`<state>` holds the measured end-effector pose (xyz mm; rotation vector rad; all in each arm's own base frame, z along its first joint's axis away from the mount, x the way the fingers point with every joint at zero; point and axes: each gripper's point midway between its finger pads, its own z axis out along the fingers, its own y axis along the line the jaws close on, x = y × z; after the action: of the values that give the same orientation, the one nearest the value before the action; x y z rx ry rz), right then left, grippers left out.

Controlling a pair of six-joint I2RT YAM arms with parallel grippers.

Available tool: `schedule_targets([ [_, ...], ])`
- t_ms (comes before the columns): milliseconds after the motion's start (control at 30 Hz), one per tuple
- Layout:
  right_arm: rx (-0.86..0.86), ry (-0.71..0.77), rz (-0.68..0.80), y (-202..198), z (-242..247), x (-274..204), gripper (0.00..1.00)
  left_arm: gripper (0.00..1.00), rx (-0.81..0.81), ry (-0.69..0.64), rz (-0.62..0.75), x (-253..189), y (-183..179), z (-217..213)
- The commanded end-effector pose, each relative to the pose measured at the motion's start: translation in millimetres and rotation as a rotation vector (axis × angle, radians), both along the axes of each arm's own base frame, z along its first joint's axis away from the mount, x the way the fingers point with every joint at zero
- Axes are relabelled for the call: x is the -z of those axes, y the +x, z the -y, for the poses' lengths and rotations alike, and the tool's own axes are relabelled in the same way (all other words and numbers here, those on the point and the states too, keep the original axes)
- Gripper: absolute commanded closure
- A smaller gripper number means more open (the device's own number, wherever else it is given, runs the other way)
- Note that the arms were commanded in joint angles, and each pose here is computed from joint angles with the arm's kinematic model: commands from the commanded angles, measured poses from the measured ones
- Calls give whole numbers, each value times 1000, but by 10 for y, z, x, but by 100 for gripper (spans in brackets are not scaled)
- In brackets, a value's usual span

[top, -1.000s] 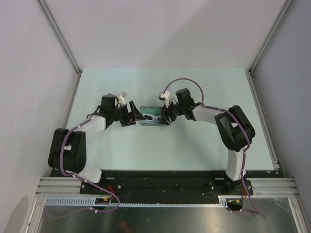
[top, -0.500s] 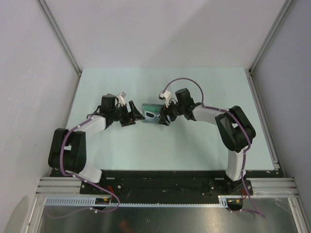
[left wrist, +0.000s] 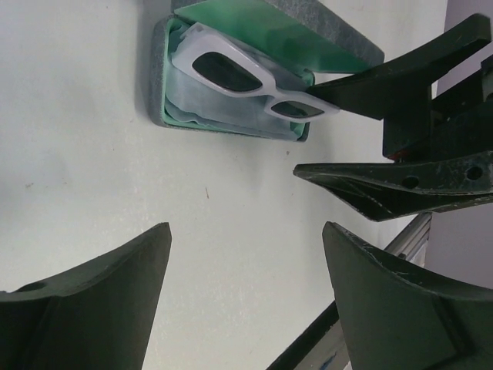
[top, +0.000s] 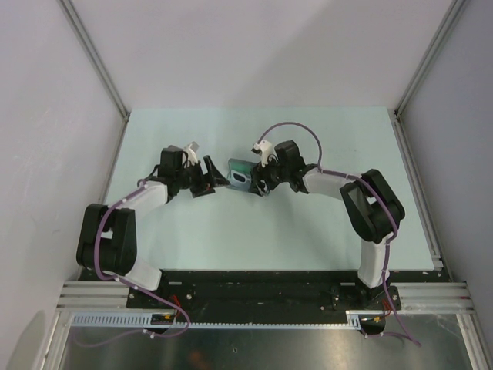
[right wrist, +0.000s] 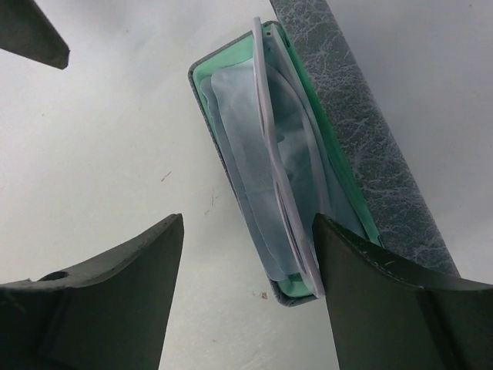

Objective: Organize the sunglasses
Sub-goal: Place the sunglasses in the sunglasses case.

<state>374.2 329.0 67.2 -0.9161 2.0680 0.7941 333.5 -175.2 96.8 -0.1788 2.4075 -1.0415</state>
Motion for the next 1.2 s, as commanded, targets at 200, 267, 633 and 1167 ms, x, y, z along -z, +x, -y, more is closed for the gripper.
schedule_targets([
  [200,116,-14,108,154,-115,-206,28,15,-19,-12,62,-218,274,76],
  [267,88,-28,119,133,-113,-183,28,15,-32,-1,52,-174,326,76],
  [633,68,-103,227,247,79,-312,29,31,-50,64,27,68,626,201],
  [1167,-13,-46,196,135,6,-353,48,29,-42,77,56,23,738,271],
])
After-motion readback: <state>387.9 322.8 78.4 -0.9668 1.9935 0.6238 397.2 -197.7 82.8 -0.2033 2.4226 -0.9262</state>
